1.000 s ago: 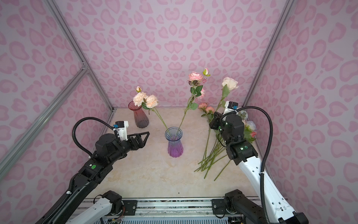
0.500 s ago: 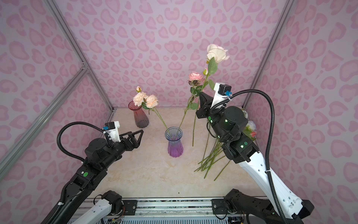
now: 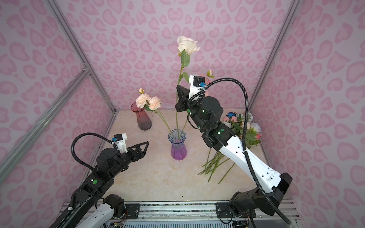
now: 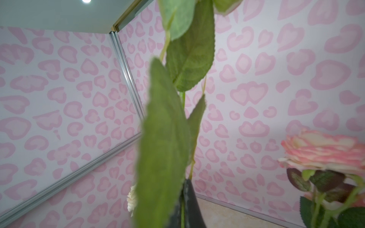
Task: Arrange the flowers into the vase
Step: 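Carry the white rose over the blue-purple vase and lower its stem in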
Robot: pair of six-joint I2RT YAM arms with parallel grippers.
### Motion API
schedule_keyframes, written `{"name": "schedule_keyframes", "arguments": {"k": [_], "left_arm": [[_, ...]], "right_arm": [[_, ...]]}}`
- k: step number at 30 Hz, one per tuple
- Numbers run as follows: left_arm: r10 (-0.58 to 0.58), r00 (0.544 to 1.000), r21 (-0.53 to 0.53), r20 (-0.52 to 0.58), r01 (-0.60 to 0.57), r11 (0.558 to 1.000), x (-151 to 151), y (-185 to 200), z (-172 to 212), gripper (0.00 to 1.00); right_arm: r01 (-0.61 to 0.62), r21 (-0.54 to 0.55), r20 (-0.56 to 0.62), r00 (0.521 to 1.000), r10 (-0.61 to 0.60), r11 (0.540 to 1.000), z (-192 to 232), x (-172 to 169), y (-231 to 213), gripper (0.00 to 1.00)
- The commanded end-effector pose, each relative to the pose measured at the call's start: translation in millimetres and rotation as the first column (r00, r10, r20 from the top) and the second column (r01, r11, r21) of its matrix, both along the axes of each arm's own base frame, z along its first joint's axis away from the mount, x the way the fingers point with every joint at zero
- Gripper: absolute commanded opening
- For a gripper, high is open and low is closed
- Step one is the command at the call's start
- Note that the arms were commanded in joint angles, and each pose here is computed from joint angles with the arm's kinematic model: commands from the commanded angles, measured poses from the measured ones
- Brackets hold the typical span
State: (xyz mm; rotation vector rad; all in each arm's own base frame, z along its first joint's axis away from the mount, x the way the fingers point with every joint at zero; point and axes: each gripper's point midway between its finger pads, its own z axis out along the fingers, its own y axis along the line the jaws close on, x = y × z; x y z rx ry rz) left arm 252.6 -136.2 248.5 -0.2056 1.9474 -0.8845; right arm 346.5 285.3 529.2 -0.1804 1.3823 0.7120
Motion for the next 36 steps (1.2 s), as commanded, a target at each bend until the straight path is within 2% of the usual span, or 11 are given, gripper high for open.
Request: {"name": "schedule_keyframes", "arguments": {"k": [1, 6, 12, 23, 26, 30, 36], "left_arm": [[-0.091, 0.993, -0.081, 0.073, 0.097, 0.992, -3, -18, 24, 0.96], [-0.073, 0.993, -0.062, 0.096, 0.079, 0.995, -2, -14, 31, 0.96], [-0.085, 0.993, -0.051, 0.084, 0.089, 0.995, 3, -18, 27, 0.96], [-0.095, 0.99, -0.037, 0.1, 0.099, 0.994, 7, -21, 27, 0.96], [-0.097, 0.99, -0.029, 0.102, 0.101, 0.995, 7, -21, 25, 0.96], [-0.092, 0.991, -0.026, 0.098, 0.095, 0.995, 7, -20, 21, 0.96], [-0.097, 0.99, -0.023, 0.102, 0.1, 0.995, 7, -20, 25, 0.96]], "right_arm": [[0.001, -0.014, 0.017, 1.0, -0.001, 1.0, -12, 5, 6, 0.0], [0.02, -0.064, -0.05, 0.998, -0.023, 0.998, -58, 14, 8, 0.0], [0.037, -0.065, -0.109, 0.993, -0.044, 0.997, -96, 14, 3, 0.0], [0.062, -0.132, -0.2, 0.976, -0.088, 0.989, -156, 19, 3, 0.09], [0.069, -0.124, -0.223, 0.97, -0.096, 0.99, -168, 16, 3, 0.1], [0.062, -0.17, -0.233, 0.967, -0.102, 0.983, -180, 12, 14, 0.16], [0.08, -0.175, -0.219, 0.969, -0.118, 0.981, -173, 1, 12, 0.17]]}}
